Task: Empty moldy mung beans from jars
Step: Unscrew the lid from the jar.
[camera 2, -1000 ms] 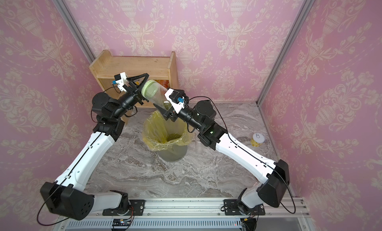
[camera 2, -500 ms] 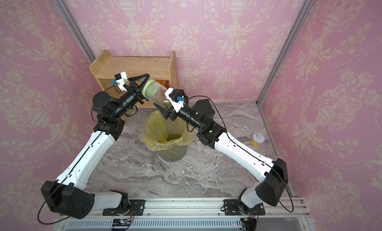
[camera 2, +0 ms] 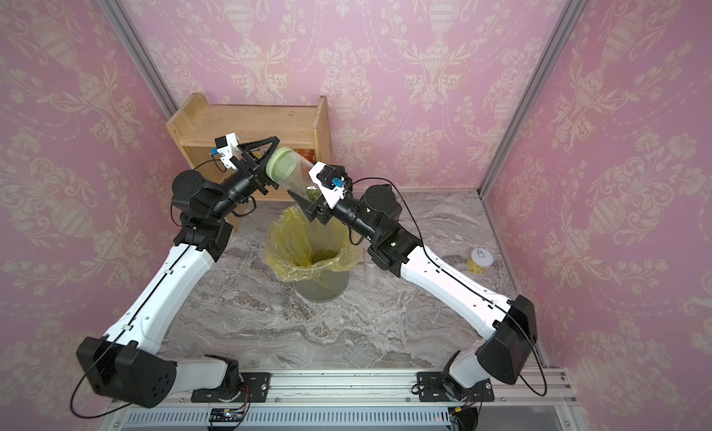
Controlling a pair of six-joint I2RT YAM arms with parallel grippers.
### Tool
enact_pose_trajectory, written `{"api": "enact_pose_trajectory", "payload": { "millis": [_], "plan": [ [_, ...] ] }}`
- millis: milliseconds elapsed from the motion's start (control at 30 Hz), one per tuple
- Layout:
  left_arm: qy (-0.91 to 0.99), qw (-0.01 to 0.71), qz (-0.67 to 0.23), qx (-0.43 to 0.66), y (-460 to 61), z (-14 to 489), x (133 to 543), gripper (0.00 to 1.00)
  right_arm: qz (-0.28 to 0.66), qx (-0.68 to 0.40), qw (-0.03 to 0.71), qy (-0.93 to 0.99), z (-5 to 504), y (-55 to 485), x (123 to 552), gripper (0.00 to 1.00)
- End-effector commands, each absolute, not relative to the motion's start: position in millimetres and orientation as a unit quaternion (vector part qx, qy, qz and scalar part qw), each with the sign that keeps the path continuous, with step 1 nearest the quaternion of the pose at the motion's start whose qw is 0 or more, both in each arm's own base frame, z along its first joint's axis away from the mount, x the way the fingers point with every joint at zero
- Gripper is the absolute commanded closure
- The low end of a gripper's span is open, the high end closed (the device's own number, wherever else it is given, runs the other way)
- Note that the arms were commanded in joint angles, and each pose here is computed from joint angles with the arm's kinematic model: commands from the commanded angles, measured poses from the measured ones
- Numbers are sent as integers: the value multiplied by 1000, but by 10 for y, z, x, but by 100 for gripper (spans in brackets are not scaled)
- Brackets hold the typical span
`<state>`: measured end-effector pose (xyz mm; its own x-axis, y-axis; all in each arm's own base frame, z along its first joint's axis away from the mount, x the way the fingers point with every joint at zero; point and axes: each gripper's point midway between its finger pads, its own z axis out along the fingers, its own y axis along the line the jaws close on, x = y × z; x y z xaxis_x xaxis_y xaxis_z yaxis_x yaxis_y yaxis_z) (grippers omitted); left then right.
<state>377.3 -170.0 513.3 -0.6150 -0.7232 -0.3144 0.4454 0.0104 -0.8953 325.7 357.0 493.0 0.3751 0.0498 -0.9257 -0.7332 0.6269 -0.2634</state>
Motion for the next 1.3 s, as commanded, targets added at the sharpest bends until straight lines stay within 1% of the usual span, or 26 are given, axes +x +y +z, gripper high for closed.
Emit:
{"api": "enact_pose_trajectory", "payload": {
  "millis": [0, 267, 567, 800, 1033, 1267],
  "plan": [
    [568, 429, -696, -93, -1725, 5274, 3691, 8, 275, -301, 802, 437, 5457, 3403, 3150, 83],
    [567, 411, -707, -94, -1772, 5221, 3760, 9, 278, -303, 803, 432, 5505, 3437, 3157, 83],
    [570, 425, -696, -102, -1732, 5197, 3788, 19, 279, -306, 799, 437, 5464, 3464, 3180, 83],
    [588, 454, -659, -114, -1581, 5168, 3769, 22, 261, -305, 800, 446, 5410, 3408, 3191, 83],
    [607, 450, -643, -125, -1528, 5112, 3811, 23, 256, -315, 797, 447, 5367, 3382, 3145, 83],
    [664, 449, -587, -113, -1539, 5073, 3769, 23, 257, -367, 781, 435, 5322, 3486, 3029, 83]
  ]
}}
